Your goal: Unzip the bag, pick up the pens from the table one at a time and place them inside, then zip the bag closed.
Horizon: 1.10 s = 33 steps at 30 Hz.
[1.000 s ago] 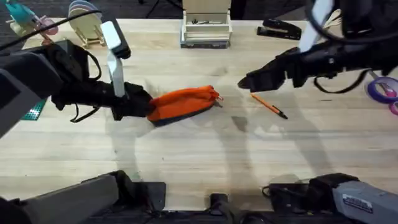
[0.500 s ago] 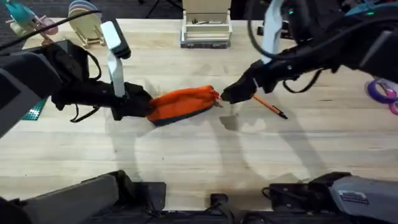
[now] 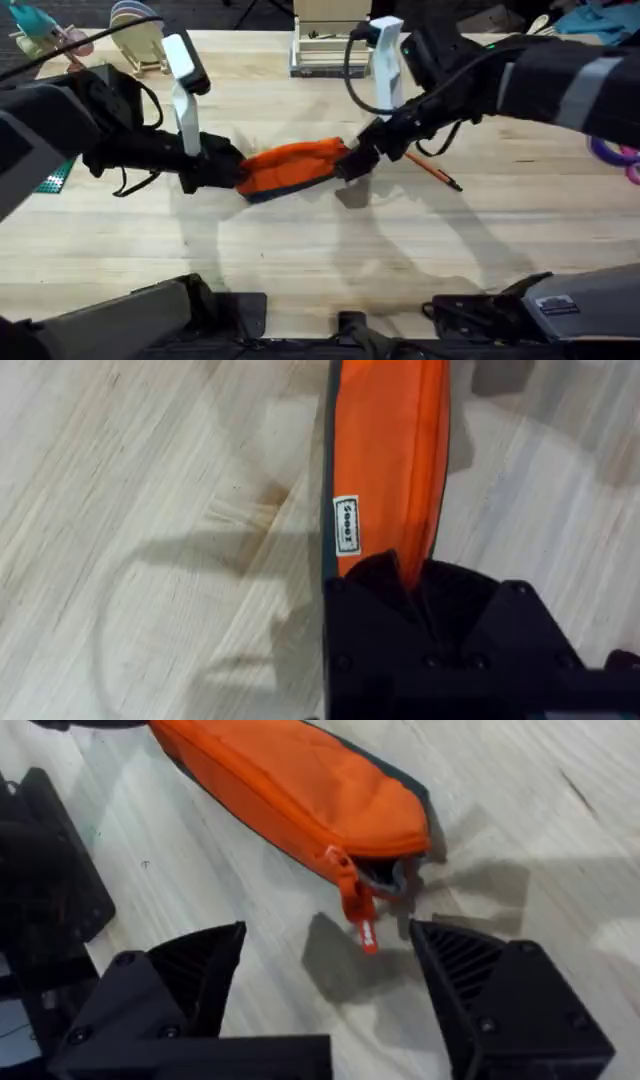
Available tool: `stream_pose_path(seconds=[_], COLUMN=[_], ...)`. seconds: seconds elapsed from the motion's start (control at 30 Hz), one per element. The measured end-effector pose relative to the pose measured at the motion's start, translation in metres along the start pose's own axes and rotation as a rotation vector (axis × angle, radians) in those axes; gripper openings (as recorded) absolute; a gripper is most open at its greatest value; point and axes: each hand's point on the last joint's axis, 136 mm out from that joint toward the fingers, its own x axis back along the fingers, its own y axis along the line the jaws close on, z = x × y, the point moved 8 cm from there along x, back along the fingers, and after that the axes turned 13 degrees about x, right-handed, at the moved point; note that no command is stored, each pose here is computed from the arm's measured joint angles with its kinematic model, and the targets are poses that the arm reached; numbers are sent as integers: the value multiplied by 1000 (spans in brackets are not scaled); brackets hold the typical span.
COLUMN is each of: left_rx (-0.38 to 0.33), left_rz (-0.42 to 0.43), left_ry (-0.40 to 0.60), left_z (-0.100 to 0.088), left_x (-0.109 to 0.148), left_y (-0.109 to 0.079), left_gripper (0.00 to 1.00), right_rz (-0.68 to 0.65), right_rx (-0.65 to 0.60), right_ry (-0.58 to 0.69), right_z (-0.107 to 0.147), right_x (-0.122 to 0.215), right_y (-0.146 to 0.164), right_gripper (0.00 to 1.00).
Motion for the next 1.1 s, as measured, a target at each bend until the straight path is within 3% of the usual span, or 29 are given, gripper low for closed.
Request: stream_pose_path(seconds=[0.13, 0.23, 0.53, 1.1], left_rx=[0, 0, 0, 0], left_rz=[0, 0, 0, 0], left_ry=[0, 0, 0, 0], left_z=[0, 0, 0, 0], left_x=[0, 0, 0, 0], left_y=[0, 0, 0, 0], left_gripper=[42, 42, 43, 43], right_rz=[-4, -5, -5, 18], right_rx=[17, 18, 13, 42], right_ry=[0, 0, 0, -40], right_z=[-2, -3, -3, -10], right_x=[-8, -10, -10, -2], right_y=[-1, -1, -1, 1], right_gripper=[941, 816, 61, 34])
